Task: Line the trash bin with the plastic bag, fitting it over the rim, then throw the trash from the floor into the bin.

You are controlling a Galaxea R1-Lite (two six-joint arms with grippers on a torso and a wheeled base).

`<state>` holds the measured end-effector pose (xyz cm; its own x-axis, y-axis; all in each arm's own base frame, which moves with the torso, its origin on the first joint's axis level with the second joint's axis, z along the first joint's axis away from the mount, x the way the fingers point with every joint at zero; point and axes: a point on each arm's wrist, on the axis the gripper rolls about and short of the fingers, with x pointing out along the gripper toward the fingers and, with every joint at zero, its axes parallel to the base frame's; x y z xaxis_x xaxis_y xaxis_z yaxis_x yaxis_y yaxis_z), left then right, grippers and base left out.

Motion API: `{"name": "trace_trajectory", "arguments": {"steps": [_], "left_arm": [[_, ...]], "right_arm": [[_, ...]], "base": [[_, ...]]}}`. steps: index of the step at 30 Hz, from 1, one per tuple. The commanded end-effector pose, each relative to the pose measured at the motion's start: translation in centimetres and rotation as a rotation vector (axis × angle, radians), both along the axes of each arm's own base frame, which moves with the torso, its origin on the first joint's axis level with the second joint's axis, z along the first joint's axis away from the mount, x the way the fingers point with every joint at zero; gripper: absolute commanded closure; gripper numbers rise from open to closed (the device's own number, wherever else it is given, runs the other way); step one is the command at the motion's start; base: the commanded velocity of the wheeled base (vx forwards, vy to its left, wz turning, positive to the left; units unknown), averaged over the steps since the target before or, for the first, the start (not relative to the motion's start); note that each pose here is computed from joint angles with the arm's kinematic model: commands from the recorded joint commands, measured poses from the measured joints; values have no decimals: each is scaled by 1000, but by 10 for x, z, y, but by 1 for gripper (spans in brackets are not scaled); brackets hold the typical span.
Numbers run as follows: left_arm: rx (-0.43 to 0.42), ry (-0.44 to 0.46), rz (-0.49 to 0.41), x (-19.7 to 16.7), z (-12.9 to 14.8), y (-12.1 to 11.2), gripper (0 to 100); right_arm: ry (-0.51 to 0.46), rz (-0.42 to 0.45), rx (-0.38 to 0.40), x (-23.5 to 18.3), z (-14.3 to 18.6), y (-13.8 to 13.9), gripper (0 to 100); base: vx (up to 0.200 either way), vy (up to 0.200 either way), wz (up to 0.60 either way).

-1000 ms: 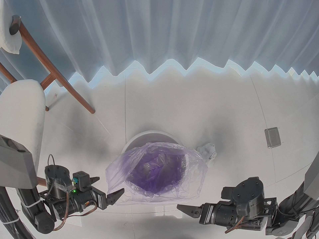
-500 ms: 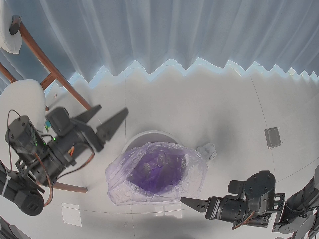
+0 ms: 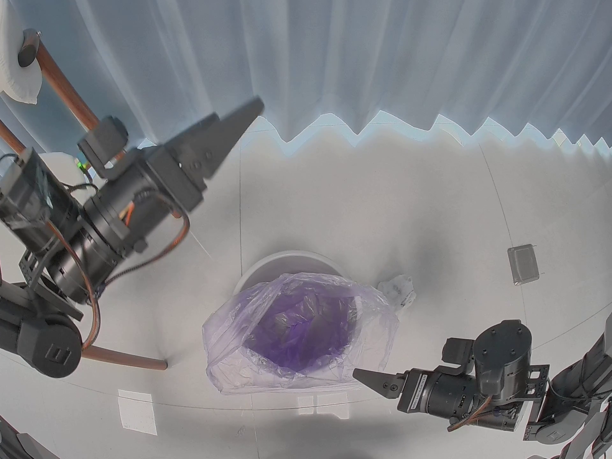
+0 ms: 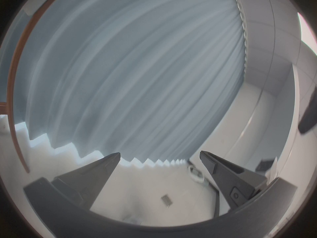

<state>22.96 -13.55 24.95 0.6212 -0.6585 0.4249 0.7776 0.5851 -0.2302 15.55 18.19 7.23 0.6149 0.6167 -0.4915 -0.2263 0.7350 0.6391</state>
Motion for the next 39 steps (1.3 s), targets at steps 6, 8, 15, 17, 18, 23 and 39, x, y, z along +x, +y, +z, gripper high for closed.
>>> {"name": "trace_trajectory", "arguments": {"steps": [6,8,15,17,18,23,39], "left_arm": [[723,258,39,-11,-141,47,0],[751,246,41,-7,-148,46,0],[802,217,47,13,-193,39,0],[801,218,39,14,-197,37,0],[801,218,39,14,-197,37,0],[810,230,36,15,-201,34,0],[751,202,149,49,-195,29,100]], "right_arm": [[-59,-47,-63,13,-1,-10,0],[-61,-47,-61,14,0,-9,0],[-62,-49,-57,15,0,-8,0],[-59,-50,-56,14,0,-8,0],[-59,-50,-56,14,0,-8,0],[-57,-55,-54,14,0,-9,0],[-160,13,-334,36,-28,-24,0]], "base": [[0,0,0],[0,0,0],[0,0,0],[0,0,0],[0,0,0],[0,0,0],[0,0,0]]}}
